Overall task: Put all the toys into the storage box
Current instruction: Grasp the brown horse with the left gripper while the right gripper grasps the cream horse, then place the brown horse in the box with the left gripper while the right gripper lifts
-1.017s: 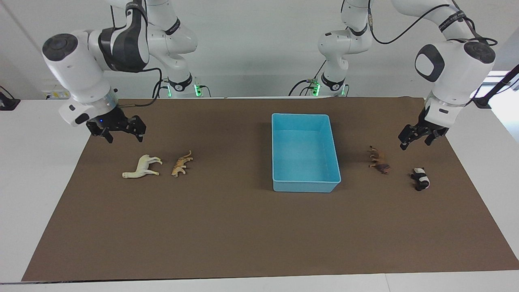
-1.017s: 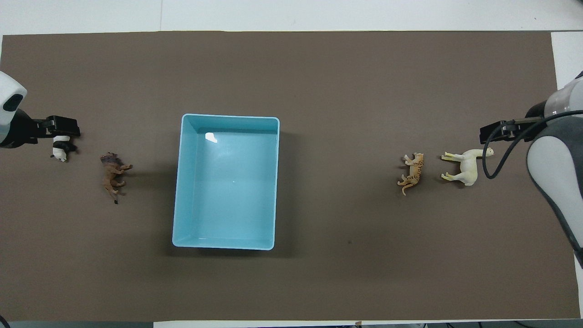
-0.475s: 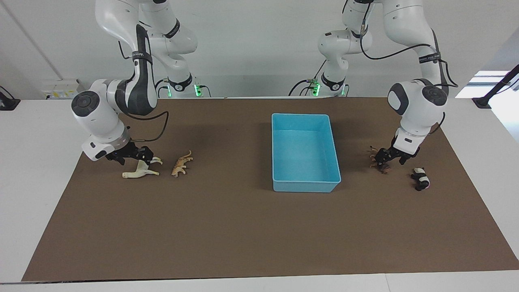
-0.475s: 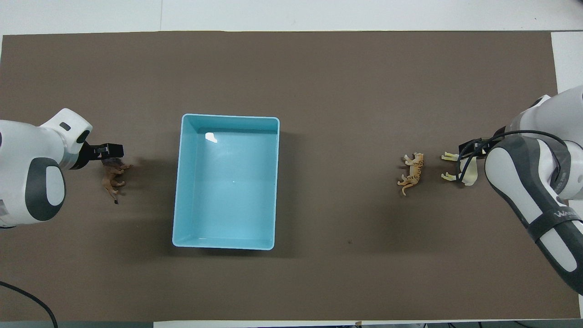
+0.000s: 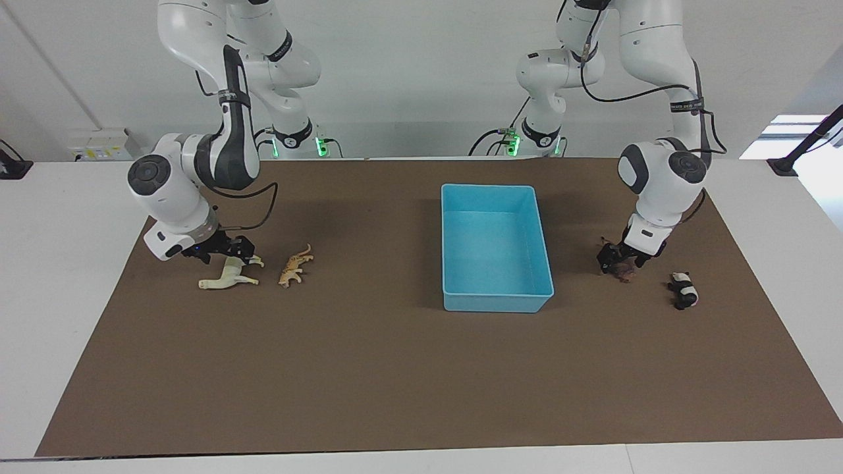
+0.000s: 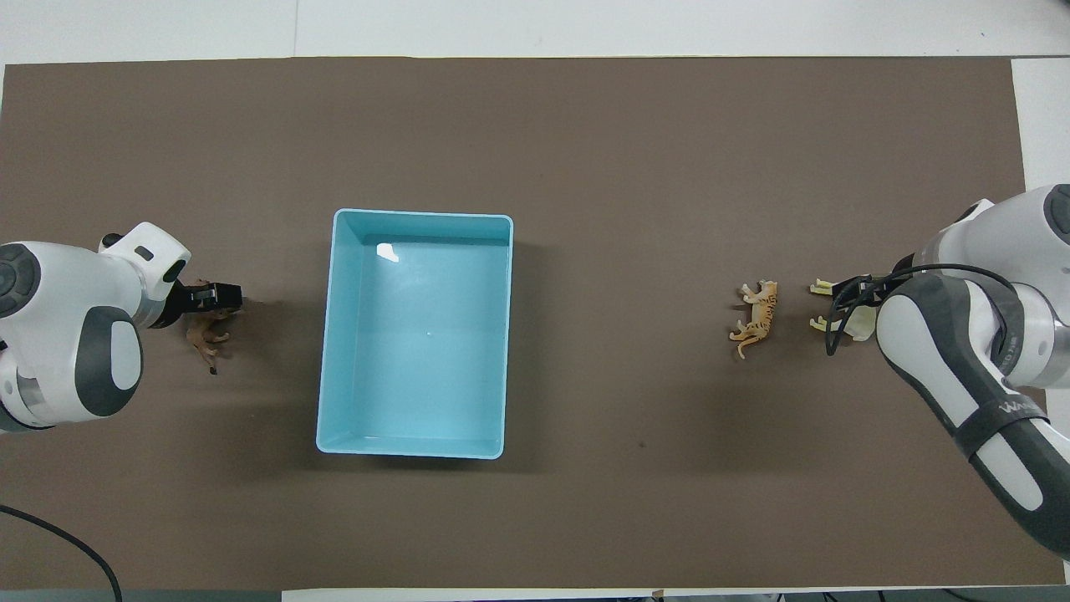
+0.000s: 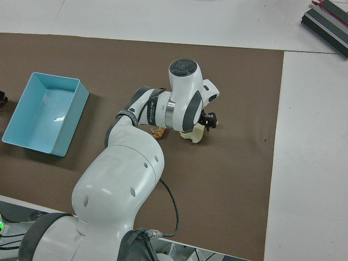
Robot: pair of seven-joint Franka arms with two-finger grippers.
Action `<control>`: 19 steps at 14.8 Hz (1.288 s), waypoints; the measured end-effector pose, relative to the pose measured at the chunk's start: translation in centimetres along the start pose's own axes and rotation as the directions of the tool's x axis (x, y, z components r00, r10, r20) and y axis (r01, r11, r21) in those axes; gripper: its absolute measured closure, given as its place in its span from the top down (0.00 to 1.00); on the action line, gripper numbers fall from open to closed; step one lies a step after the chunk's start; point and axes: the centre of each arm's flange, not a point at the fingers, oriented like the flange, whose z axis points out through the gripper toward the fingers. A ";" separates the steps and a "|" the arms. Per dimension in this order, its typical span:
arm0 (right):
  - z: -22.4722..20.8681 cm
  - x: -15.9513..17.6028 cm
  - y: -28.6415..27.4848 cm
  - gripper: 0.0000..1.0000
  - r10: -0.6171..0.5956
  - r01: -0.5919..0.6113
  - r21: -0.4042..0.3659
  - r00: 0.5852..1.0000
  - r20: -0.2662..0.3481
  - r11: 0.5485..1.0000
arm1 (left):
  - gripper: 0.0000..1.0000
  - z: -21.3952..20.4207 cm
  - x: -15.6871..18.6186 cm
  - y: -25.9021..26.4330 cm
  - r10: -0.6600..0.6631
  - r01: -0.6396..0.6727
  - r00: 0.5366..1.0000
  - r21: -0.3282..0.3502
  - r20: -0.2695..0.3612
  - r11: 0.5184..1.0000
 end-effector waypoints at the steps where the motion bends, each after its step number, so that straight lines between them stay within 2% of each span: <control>1: 0.3 -0.1 0.1 1.00 0.002 -0.002 -0.001 1.000 -0.009 1.000 | 0.81 -0.1 0.0 0.2 0.003 -0.003 1.000 -0.001 -0.002 1.000; 2: 0.5 -0.1 0.2 1.00 0.004 -0.004 -0.001 1.000 -0.020 1.000 | 0.70 -0.4 0.1 0.3 0.005 -0.005 1.000 -0.001 -0.008 1.000; 4: 1.1 -0.3 0.3 1.00 0.007 -0.007 -0.002 0.999 -0.036 1.000 | 0.59 -0.8 0.2 0.0 0.000 0.000 1.000 0.000 -0.011 1.000; 5: 1.6 -0.5 0.4 1.00 0.008 -0.008 -0.002 0.999 -0.037 1.000 | 0.48 -1.0 0.4 -0.1 -0.005 0.005 1.000 -0.002 -0.013 1.000; 7: 2.5 -0.6 0.8 1.00 0.015 -0.015 -0.003 0.999 -0.047 1.000 | 0.46 -2.6 1.4 0.2 -0.040 0.041 0.999 -0.035 0.024 0.999; 8: 2.8 -0.6 1.1 0.93 0.021 -0.021 -0.004 0.998 -0.051 1.000 | 0.46 -4.2 2.4 0.9 -0.064 0.068 0.997 -0.066 0.047 0.996; 9: 2.9 -0.6 1.3 0.93 0.025 -0.025 -0.004 0.998 -0.054 1.000 | 0.46 -6.2 3.4 1.9 -0.090 0.095 0.994 -0.087 0.067 0.992; 10: 2.9 -0.6 1.5 0.89 0.029 -0.029 -0.004 0.998 -0.056 1.000 | 0.46 -8.6 4.4 3.3 -0.125 0.133 0.988 -0.097 0.086 0.986; 11: 2.9 -0.6 1.7 0.75 0.032 -0.032 -0.003 0.998 -0.058 0.999 | 0.46 -10.9 5.2 5.2 -0.165 0.175 0.981 -0.103 0.100 0.979; 14: 1.8 0.1 1.9 0.43 0.035 -0.035 -0.004 0.997 -0.069 0.999 | 0.46 -16.7 5.6 13.6 -0.280 0.297 0.952 -0.142 0.127 0.944; 16: -0.1 1.0 1.8 0.41 0.031 -0.031 -0.003 0.998 -0.054 1.000 | 0.46 -17.9 4.1 19.2 -0.318 0.338 0.937 -0.146 0.142 0.930; 19: -6.6 3.4 -0.7 0.41 0.028 -0.027 0.025 0.999 -0.037 0.999 | 0.46 -17.9 1.2 26.0 -0.336 0.358 0.927 -0.131 0.166 0.924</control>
